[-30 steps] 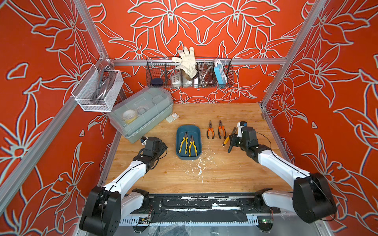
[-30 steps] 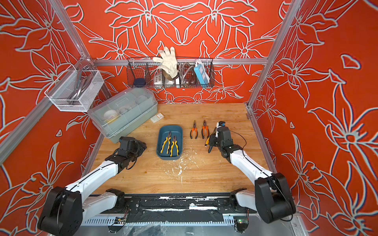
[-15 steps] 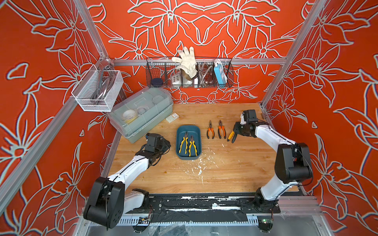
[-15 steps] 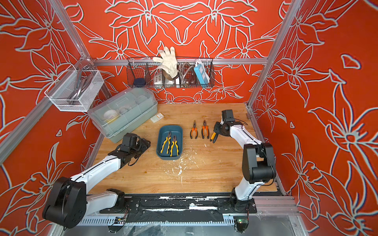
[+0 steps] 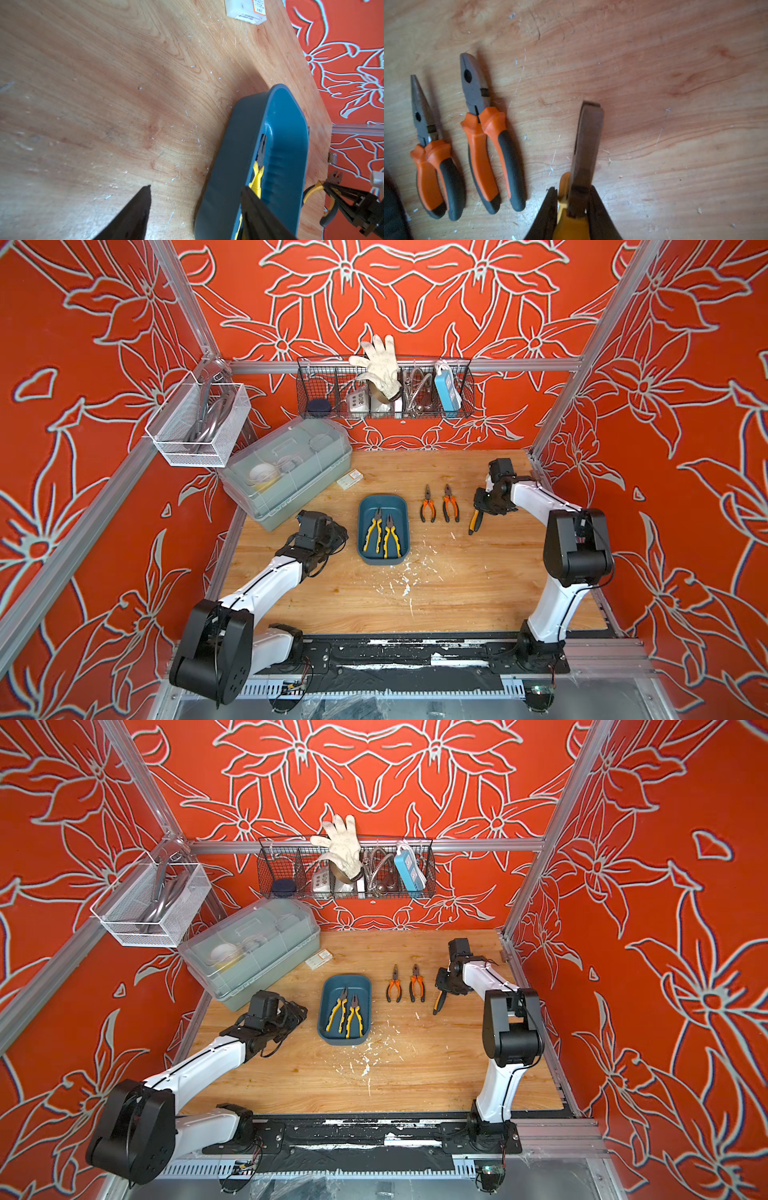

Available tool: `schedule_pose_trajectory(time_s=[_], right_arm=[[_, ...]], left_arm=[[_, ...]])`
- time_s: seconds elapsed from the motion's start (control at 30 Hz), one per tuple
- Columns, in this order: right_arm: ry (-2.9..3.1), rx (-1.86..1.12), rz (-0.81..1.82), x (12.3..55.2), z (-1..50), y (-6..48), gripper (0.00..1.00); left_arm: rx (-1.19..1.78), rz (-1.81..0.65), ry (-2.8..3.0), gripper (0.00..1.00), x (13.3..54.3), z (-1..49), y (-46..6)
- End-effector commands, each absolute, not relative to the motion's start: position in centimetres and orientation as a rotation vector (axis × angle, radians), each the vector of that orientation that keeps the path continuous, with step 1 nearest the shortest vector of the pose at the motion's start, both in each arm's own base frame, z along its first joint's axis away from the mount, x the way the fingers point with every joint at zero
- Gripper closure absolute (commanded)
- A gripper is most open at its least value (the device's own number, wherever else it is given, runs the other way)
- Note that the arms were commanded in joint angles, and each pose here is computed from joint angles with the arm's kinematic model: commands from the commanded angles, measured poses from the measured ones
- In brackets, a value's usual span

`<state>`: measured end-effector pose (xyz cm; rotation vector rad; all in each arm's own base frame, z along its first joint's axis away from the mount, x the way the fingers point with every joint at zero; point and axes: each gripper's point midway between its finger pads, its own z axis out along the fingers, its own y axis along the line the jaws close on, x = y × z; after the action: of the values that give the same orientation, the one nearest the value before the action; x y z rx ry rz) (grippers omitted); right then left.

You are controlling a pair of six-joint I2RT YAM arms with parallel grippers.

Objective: Take the pliers out of the storage box
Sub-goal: Place the pliers at the center of the board.

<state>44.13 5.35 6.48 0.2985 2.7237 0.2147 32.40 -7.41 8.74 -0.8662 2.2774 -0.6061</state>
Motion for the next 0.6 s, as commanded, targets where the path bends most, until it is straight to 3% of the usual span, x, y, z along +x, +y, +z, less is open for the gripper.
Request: schedule_pose_trajectory(time_s=[0.0, 0.27, 0.57], right_arm=[[2.697, 0.285, 0.204, 45.9, 7.0, 5.2, 1.0], [2.684, 0.189, 0.266, 49.0, 6.4, 6.2, 0.98], [2.69, 0.186, 0.299, 50.0, 4.2, 6.2, 0.88]], left_arm=[[-0.832, -0.61, 2.252, 0.31, 32.7, 9.9, -7.5], [-0.829, -0.61, 2.259, 0.31, 32.8, 9.7, -7.7], [-0.826, -0.611, 2.259, 0.31, 32.8, 9.7, -7.7]])
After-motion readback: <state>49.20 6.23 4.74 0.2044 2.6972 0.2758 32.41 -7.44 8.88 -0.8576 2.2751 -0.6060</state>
